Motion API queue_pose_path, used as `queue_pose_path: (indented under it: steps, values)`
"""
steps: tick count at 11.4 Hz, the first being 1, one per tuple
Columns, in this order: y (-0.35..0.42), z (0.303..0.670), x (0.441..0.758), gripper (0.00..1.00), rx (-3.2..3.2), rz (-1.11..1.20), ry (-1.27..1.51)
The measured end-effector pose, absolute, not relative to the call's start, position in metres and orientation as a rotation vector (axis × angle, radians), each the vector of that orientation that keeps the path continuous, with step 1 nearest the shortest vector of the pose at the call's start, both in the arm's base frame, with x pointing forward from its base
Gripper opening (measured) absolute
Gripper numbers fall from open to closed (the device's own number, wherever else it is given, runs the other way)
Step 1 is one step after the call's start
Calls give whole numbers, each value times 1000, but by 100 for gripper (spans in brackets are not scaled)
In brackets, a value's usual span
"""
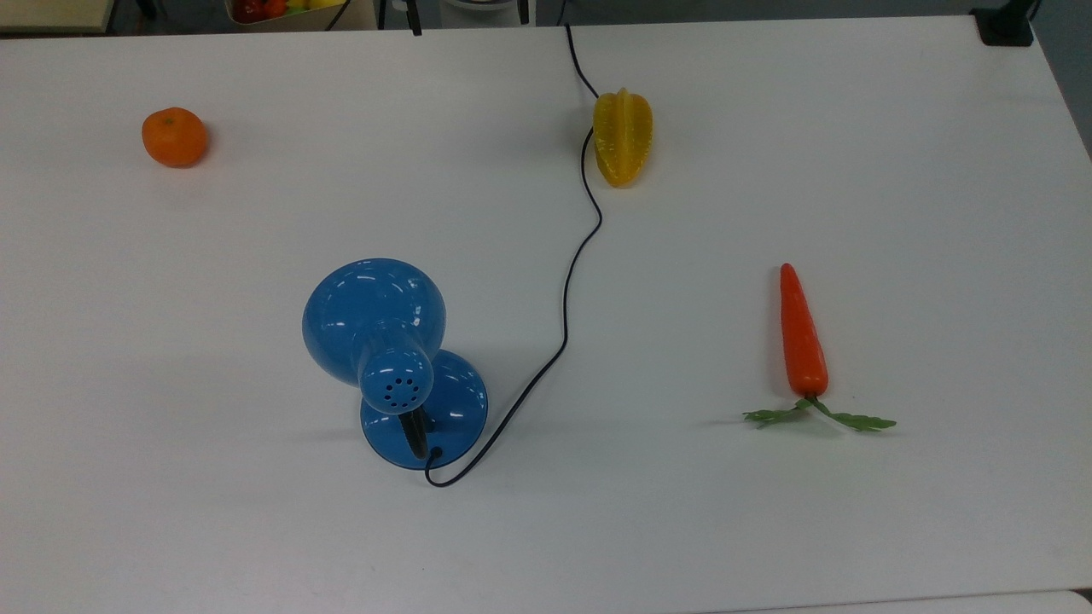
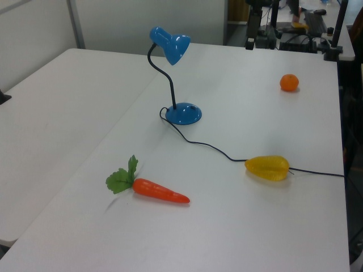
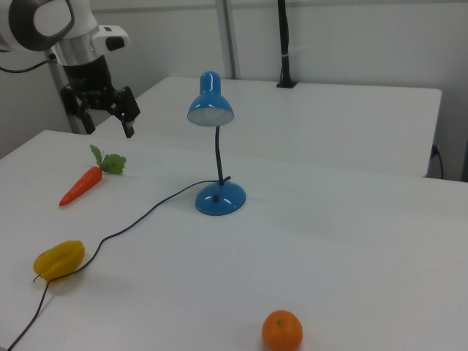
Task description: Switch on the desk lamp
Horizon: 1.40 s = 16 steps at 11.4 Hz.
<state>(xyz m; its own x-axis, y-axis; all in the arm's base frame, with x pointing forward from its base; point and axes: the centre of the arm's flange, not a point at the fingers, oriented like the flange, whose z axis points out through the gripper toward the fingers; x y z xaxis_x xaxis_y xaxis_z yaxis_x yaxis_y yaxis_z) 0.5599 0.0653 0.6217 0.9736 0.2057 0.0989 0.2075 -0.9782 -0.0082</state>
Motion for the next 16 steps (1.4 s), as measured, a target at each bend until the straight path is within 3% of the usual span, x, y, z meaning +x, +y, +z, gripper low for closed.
queue_pose_path:
  steps: [13,16]
  values:
    - [65,622,560,100,-3102,-152,-324]
    - [65,622,560,95,-3102,-153,-326]
